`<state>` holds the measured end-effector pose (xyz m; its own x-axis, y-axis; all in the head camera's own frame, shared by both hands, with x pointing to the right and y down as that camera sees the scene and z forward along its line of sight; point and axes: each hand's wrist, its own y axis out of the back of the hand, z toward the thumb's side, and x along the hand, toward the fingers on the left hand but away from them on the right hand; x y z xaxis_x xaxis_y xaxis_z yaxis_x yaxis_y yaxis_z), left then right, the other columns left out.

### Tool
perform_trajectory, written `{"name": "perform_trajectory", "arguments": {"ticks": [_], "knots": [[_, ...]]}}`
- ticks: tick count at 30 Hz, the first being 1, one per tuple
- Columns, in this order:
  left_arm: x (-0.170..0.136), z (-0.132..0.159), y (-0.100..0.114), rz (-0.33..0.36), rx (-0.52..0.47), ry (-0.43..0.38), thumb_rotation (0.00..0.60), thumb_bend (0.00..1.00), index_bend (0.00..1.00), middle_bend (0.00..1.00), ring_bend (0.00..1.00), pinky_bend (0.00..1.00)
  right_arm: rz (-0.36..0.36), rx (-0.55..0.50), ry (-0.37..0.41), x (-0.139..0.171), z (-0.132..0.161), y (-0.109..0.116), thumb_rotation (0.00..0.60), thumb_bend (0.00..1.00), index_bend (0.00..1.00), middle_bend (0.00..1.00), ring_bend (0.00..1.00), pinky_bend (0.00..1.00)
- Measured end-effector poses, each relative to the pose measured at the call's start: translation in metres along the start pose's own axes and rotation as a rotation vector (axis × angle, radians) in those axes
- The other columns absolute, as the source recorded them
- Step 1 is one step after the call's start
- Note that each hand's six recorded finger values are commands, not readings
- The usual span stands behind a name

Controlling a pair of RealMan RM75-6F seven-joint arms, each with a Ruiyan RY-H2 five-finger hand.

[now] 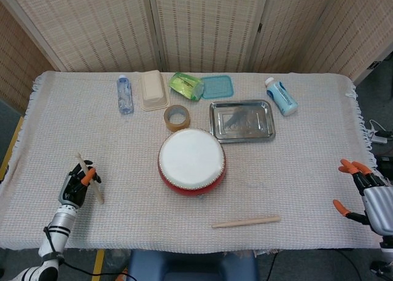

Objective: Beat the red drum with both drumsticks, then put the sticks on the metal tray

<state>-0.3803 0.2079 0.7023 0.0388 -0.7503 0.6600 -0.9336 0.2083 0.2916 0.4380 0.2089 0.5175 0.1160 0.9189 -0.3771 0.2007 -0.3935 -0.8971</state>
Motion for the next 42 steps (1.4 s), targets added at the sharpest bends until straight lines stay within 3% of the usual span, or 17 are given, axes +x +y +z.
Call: {"name": "perform_trajectory", "arguments": {"ticks": [16,21,28,42], "knots": [[-0.018,-0.004,-0.002,-0.020,0.247,-0.071,0.600,0.22,0.63,0.77,0.70,0.68,-0.001,0.001,0.014,0.000,0.005,0.001,0.600,0.18,0.10,0.23,0.11,0.29],[-0.021,-0.003,-0.005,-0.032,0.271,-0.068,0.600,0.20,0.64,0.78,0.70,0.68,-0.004,0.002,0.016,0.000,0.006,0.002,0.600,0.18,0.10,0.23,0.11,0.29],[-0.024,-0.001,-0.004,-0.019,0.369,-0.099,0.600,0.20,0.77,0.89,0.81,0.84,-0.007,0.002,0.017,0.001,0.007,0.002,0.600,0.18,0.11,0.23,0.11,0.29],[-0.030,-0.016,0.001,-0.012,0.496,-0.114,0.600,0.20,0.81,0.92,0.84,0.85,-0.008,0.002,0.018,0.002,0.008,0.002,0.600,0.18,0.11,0.23,0.11,0.29]]}}
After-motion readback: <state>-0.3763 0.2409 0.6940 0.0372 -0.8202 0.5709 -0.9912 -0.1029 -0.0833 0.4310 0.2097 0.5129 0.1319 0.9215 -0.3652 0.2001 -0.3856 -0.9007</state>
